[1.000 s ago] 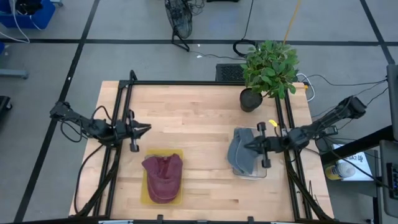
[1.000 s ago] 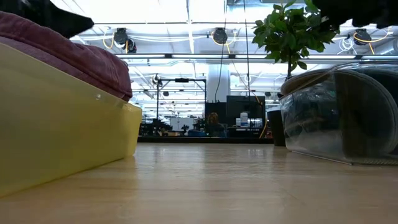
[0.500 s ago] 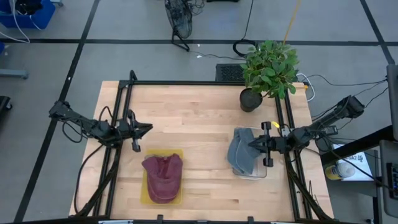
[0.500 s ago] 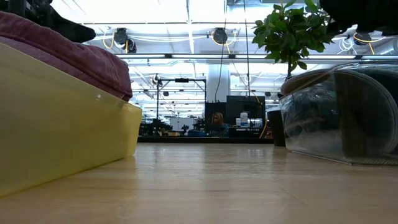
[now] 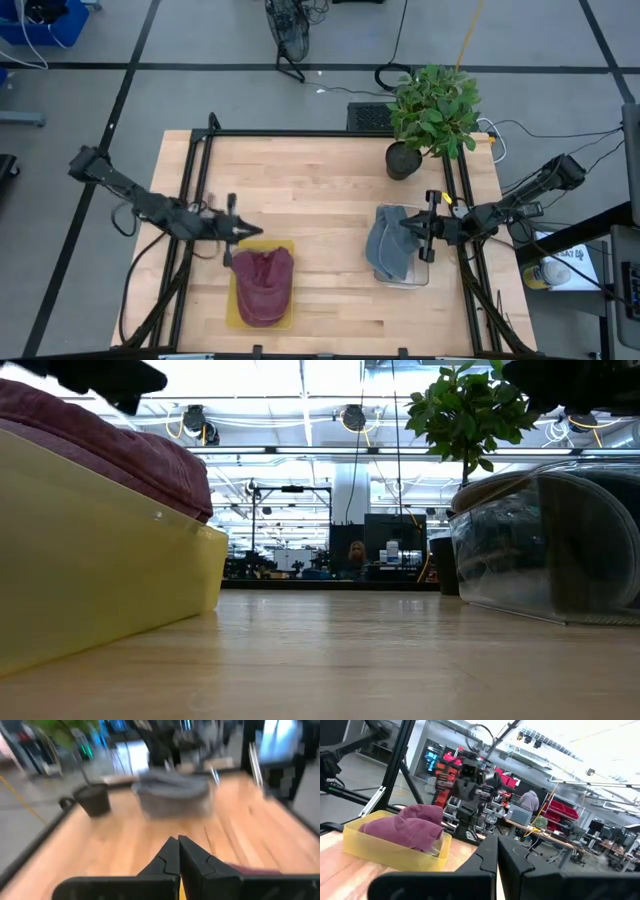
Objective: Pick & Place hat
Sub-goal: Put the red cap into the yellow bin
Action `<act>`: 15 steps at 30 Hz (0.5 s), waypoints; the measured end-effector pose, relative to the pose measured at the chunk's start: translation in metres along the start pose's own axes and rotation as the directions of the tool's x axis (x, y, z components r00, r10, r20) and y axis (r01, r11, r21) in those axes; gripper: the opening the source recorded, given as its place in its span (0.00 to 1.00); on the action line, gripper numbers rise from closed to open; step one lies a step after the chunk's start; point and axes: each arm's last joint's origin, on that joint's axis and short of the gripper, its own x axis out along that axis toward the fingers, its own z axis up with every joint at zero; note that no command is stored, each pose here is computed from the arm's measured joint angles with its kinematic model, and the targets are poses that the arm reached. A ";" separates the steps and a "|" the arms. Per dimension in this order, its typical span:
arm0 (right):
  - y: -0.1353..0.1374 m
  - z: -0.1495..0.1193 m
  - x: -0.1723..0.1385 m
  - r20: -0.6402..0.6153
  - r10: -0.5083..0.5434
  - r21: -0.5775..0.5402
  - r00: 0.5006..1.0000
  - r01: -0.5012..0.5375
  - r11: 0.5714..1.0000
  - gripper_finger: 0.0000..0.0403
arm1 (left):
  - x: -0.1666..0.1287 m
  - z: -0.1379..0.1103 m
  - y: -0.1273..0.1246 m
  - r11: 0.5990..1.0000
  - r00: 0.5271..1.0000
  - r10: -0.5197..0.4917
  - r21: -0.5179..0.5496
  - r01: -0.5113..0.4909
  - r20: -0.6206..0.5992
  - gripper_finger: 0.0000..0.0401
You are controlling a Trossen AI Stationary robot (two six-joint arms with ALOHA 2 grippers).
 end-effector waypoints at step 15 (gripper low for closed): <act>0.000 0.000 0.000 0.003 -0.001 -0.024 1.000 0.001 1.000 0.00 | 0.088 0.031 -0.102 0.955 0.724 -0.184 0.055 0.292 -0.665 0.02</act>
